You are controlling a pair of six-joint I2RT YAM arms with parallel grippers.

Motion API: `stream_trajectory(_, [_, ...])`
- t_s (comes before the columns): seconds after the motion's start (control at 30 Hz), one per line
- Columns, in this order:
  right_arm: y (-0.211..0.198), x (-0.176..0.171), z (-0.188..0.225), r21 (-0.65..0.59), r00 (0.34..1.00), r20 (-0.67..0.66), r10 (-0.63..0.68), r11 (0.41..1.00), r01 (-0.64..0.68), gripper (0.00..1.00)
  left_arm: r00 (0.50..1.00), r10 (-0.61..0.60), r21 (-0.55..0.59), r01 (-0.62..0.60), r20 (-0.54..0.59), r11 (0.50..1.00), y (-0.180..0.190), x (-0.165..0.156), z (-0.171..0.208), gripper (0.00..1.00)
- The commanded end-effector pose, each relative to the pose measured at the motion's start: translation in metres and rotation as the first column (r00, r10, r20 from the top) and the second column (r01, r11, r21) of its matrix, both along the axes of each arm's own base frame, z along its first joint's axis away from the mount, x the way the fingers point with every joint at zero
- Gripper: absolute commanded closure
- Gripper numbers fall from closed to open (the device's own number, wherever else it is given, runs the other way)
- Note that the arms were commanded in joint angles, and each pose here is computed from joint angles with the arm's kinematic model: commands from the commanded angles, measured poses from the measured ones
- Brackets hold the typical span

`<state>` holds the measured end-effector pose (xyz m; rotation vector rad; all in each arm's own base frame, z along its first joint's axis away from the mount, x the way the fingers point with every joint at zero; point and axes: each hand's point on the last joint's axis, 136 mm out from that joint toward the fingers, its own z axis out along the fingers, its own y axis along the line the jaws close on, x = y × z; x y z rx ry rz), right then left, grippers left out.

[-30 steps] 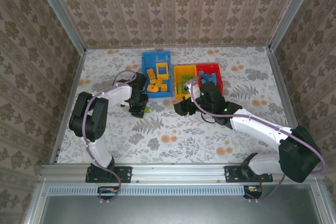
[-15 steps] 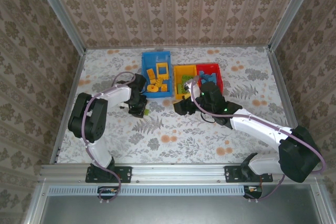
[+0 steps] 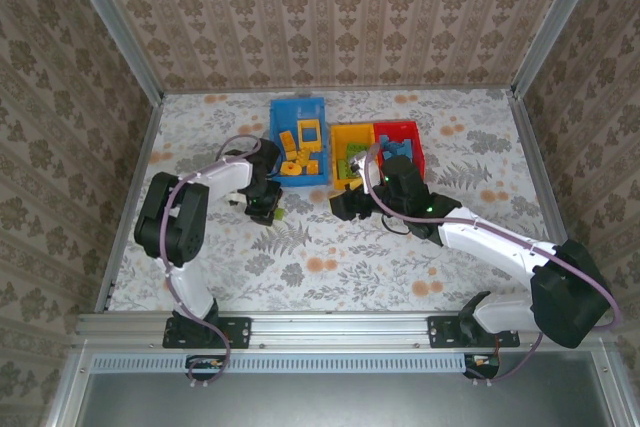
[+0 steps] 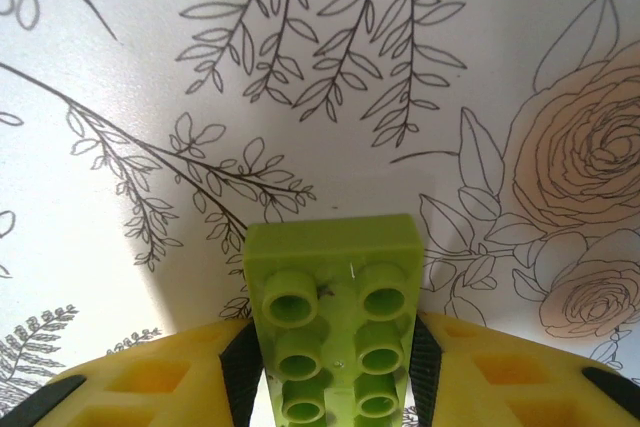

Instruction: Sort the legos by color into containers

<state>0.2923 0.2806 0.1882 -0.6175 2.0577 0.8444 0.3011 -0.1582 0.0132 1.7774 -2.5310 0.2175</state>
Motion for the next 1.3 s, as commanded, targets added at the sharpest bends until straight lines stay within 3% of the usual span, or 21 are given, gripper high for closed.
stream_trajectory(0.0, [0.003,-0.003,-0.001,0.015,1.0,-0.005,0.014,1.0,-0.014,0.29,0.988,-0.02,0.058,0.03,-0.152,0.998,0.015,-0.035,-0.037,0.58])
stream_trajectory(0.17, [0.002,-0.005,0.0,0.016,1.0,-0.004,0.013,1.0,-0.013,0.29,0.996,-0.026,0.048,0.03,-0.083,0.998,0.014,-0.027,-0.029,0.66])
stream_trajectory(0.43, [-0.001,-0.005,0.008,0.027,1.0,0.015,-0.003,1.0,0.002,0.29,0.987,-0.159,0.098,0.157,0.01,0.983,0.024,-0.029,0.023,0.66])
stream_trajectory(0.63, [-0.013,0.01,0.033,0.068,0.994,0.058,-0.096,0.993,0.092,0.29,0.933,-0.351,0.18,0.333,0.082,0.926,0.023,-0.037,0.074,0.66])
stream_trajectory(0.73, [-0.025,0.024,0.05,0.103,0.982,0.075,-0.173,0.981,0.165,0.29,0.87,-0.471,0.238,0.431,0.145,0.87,0.009,-0.029,0.105,0.66])
stream_trajectory(0.83, [-0.046,0.04,0.062,0.131,0.956,0.08,-0.282,0.954,0.27,0.3,0.774,-0.597,0.27,0.541,0.211,0.796,-0.019,-0.01,0.13,0.66])
stream_trajectory(0.9, [-0.062,0.051,0.068,0.157,0.933,0.063,-0.354,0.927,0.341,0.3,0.686,-0.683,0.304,0.614,0.25,0.728,-0.045,0.006,0.147,0.66])
stream_trajectory(1.03, [-0.097,0.068,0.073,0.208,0.868,0.008,-0.496,0.85,0.484,0.3,0.462,-0.835,0.39,0.74,0.298,0.548,-0.105,0.044,0.171,0.65])
stream_trajectory(1.13, [-0.116,0.075,0.074,0.237,0.831,-0.041,-0.554,0.803,0.547,0.3,0.344,-0.88,0.42,0.781,0.327,0.462,-0.144,0.069,0.178,0.65])
stream_trajectory(1.27, [-0.13,0.077,0.075,0.25,0.803,-0.072,-0.591,0.769,0.588,0.3,0.269,-0.902,0.443,0.8,0.339,0.405,-0.177,0.1,0.173,0.65])
